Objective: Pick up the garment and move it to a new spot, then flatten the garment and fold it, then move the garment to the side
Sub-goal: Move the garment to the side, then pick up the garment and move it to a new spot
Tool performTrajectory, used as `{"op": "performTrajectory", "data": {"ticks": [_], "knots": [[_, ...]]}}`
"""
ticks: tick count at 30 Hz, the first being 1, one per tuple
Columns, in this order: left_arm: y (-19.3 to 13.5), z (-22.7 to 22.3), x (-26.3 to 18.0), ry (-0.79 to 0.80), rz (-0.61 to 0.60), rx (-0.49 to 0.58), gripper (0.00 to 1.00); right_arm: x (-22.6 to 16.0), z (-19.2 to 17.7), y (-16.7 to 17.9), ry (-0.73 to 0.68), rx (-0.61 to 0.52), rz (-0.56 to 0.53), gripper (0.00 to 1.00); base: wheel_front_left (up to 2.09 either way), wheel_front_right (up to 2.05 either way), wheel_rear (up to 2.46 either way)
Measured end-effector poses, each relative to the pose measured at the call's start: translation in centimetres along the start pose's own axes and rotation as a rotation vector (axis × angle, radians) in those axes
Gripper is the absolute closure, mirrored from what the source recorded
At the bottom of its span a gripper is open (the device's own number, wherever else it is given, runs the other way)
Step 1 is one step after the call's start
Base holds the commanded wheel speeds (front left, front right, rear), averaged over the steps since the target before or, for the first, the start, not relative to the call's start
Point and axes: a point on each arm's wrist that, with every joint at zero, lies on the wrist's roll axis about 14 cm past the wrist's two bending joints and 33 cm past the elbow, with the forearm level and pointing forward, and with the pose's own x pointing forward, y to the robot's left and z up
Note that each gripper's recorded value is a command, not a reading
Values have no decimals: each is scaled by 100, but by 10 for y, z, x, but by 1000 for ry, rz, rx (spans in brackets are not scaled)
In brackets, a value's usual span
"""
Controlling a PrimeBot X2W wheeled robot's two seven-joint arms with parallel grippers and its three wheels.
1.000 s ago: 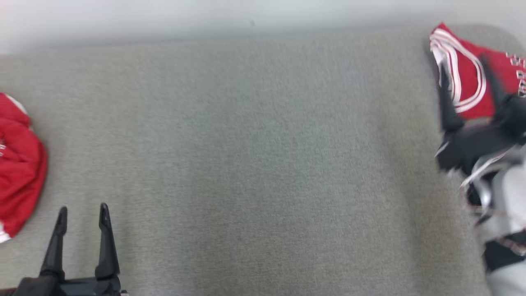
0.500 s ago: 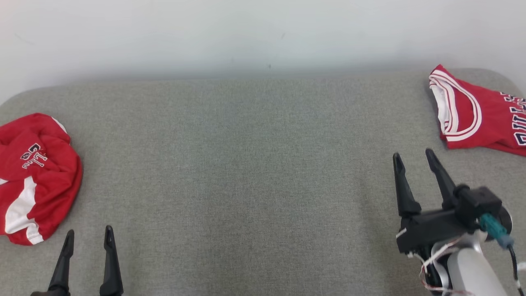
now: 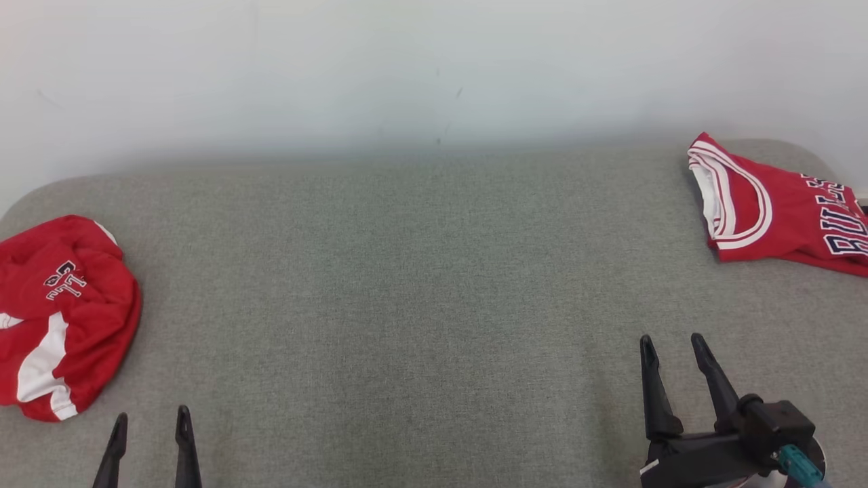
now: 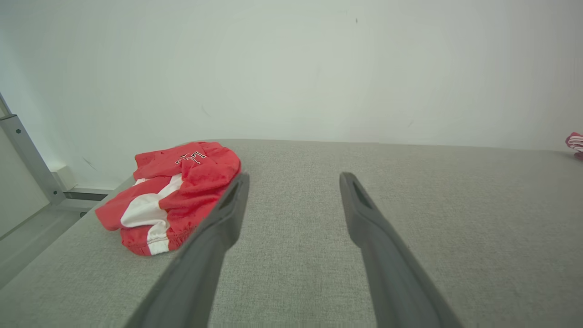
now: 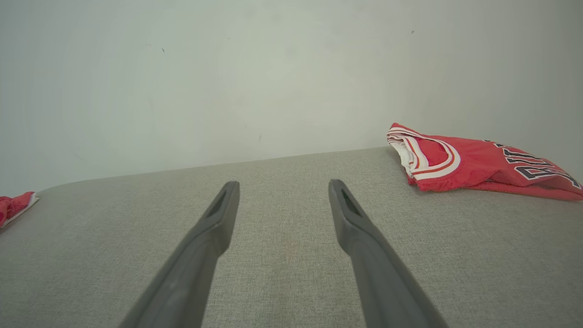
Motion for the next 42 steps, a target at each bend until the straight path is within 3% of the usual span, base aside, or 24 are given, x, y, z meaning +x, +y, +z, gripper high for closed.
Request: {"op": "performTrajectory", "data": {"ticks": [20,42], "knots": [[1,-6,-15,27,-2,41,0,-19,-26,20,63,41,28,0,0,0,0],[3,-7,-17,29,6,46,0,-19,-27,22,65,43,32,0,0,0,0]]}}
